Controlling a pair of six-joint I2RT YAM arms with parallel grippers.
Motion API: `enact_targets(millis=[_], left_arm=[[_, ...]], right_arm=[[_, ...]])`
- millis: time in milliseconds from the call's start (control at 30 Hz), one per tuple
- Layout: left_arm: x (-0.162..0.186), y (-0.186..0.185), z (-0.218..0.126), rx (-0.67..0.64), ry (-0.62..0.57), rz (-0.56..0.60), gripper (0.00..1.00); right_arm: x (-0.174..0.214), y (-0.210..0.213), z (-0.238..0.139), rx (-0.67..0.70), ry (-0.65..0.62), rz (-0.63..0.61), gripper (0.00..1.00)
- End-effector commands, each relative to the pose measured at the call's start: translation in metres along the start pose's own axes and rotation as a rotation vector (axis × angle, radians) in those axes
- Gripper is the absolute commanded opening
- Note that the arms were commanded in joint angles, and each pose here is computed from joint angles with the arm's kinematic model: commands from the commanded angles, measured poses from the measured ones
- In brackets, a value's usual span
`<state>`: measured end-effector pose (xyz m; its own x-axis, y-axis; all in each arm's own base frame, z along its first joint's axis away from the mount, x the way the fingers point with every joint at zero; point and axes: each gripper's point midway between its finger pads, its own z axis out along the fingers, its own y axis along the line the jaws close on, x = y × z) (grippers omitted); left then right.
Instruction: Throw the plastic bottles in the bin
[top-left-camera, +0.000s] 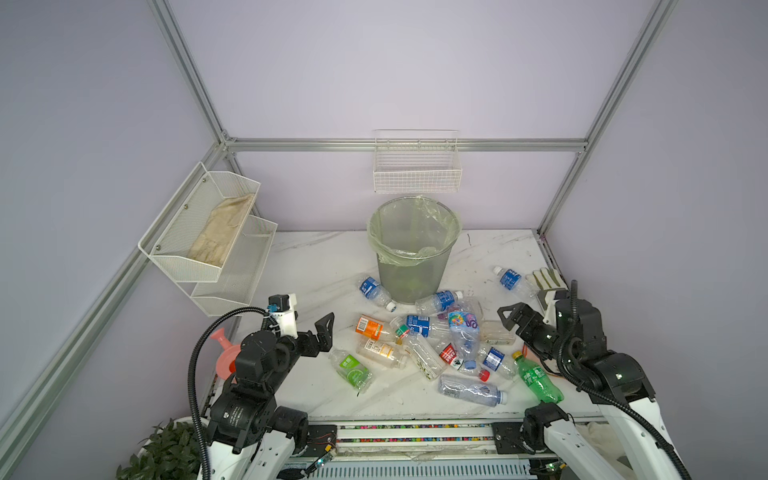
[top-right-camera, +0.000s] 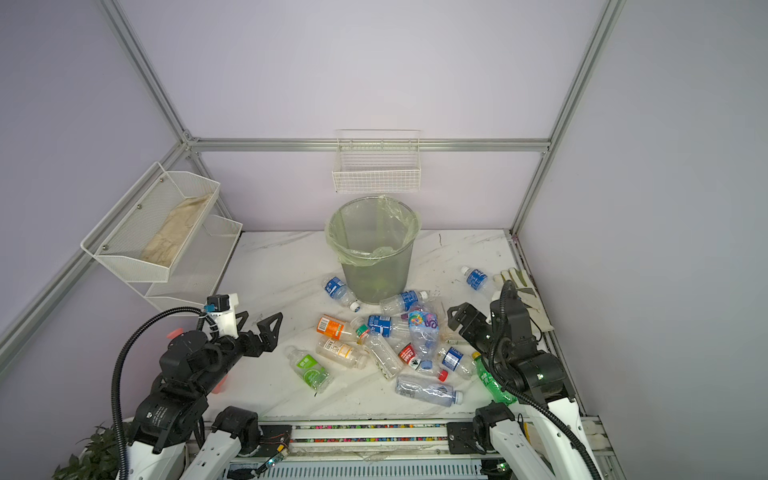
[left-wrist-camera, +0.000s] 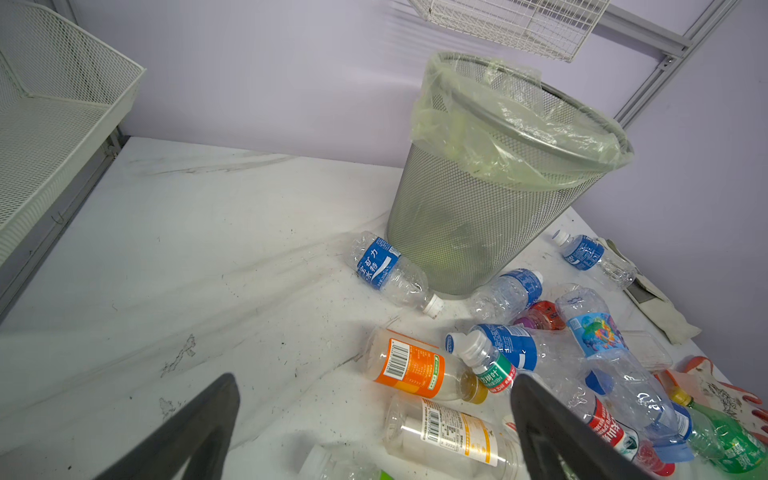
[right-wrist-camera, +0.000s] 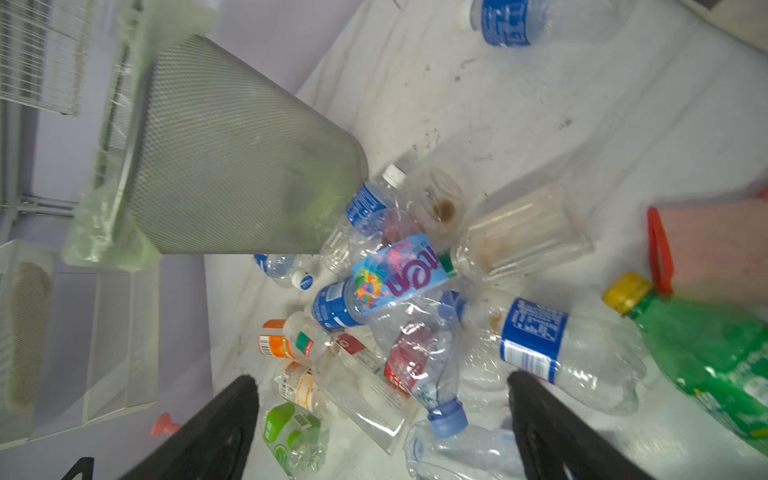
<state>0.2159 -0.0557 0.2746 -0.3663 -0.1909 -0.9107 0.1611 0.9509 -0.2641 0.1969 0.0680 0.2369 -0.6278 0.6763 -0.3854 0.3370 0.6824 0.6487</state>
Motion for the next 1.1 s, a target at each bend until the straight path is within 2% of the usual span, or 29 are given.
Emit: enact_targets(millis=[0, 100, 200, 300, 433, 533, 667, 733, 900, 1000, 1067], left_arm=[[0.01, 0.001, 0.005, 0.002, 0.019, -0.011, 1.0], [0.01, 0.002, 0.004, -0.006, 0.014, -0.008, 1.0], [0.01, 0.002, 0.005, -0.006, 0.019, -0.006, 1.0], [0.011, 0.003, 0.006, -0.008, 0.02, -0.005, 1.0], [0.01, 0.004, 0.005, -0.013, 0.015, -0.006, 1.0], [0.01, 0.004, 0.004, -0.013, 0.011, -0.006, 1.0], [0.011, 0.004, 0.006, -0.016, 0.019, -0.009, 1.0], [0.011, 0.004, 0.007, -0.017, 0.023, -0.008, 1.0], [0.012, 0.004, 0.007, -0.019, 0.026, -0.008, 1.0], [0.013, 0.005, 0.008, -0.019, 0.031, -0.007, 1.0], [0.014, 0.005, 0.009, -0.021, 0.035, -0.004, 1.0]], right_arm=[[0.014, -0.043, -0.02, 0.151, -0.016, 0.165, 0.95], [0.017, -0.052, -0.022, 0.185, -0.019, 0.216, 0.97], [0.013, -0.05, -0.017, 0.189, -0.024, 0.189, 0.97], [0.015, -0.033, -0.004, 0.13, 0.03, 0.108, 0.95], [0.014, -0.011, 0.011, 0.02, 0.058, -0.072, 0.93], [0.023, -0.006, 0.021, -0.009, 0.117, -0.17, 0.97], [0.026, -0.009, 0.021, -0.001, 0.13, -0.246, 0.97], [0.031, -0.013, 0.02, 0.009, 0.155, -0.249, 0.97], [0.049, -0.027, 0.02, 0.003, 0.195, -0.124, 0.97], [0.053, -0.039, 0.026, 0.043, 0.203, -0.157, 0.97], [0.043, -0.029, 0.029, 0.031, 0.183, -0.208, 0.97]])
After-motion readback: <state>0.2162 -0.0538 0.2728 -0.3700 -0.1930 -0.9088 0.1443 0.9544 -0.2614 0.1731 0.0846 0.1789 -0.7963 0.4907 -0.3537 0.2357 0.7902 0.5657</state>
